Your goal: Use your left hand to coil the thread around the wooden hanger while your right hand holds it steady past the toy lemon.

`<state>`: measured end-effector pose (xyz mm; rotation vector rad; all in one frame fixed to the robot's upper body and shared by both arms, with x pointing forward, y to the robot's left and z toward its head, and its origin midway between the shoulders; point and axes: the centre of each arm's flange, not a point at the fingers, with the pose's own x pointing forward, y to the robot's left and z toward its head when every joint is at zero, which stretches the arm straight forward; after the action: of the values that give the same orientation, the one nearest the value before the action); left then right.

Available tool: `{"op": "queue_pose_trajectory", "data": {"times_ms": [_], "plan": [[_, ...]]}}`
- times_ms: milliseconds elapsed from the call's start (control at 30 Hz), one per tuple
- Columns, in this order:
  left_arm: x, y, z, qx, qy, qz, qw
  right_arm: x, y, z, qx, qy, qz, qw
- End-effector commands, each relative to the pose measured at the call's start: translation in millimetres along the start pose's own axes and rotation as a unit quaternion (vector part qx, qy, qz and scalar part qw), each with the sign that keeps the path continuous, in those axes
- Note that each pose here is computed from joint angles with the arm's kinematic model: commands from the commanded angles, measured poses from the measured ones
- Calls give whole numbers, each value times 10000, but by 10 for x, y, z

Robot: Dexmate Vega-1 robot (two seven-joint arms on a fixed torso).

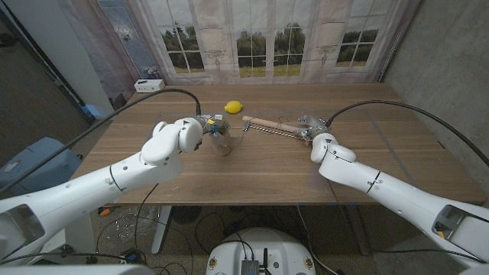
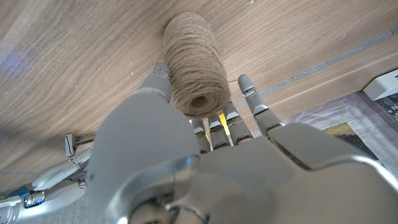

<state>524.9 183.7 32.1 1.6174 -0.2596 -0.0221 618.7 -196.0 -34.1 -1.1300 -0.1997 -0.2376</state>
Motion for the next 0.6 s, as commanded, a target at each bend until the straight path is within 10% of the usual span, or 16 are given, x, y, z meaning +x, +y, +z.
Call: {"op": "queue_pose_trajectory", "data": {"times_ms": [33, 400, 600], "plan": [[-172, 128, -31, -363, -276, 975, 9942, -30, -21, -78, 657, -548, -252, 9960], [-359, 162, -144, -1362, -821, 2153, 9635, -26, -23, -207, 2180, -1489, -593, 9627], [-403, 154, -249, -2218, -1239, 2720, 9281, -25, -42, -257, 2947, -1924, -569, 9343]]}}
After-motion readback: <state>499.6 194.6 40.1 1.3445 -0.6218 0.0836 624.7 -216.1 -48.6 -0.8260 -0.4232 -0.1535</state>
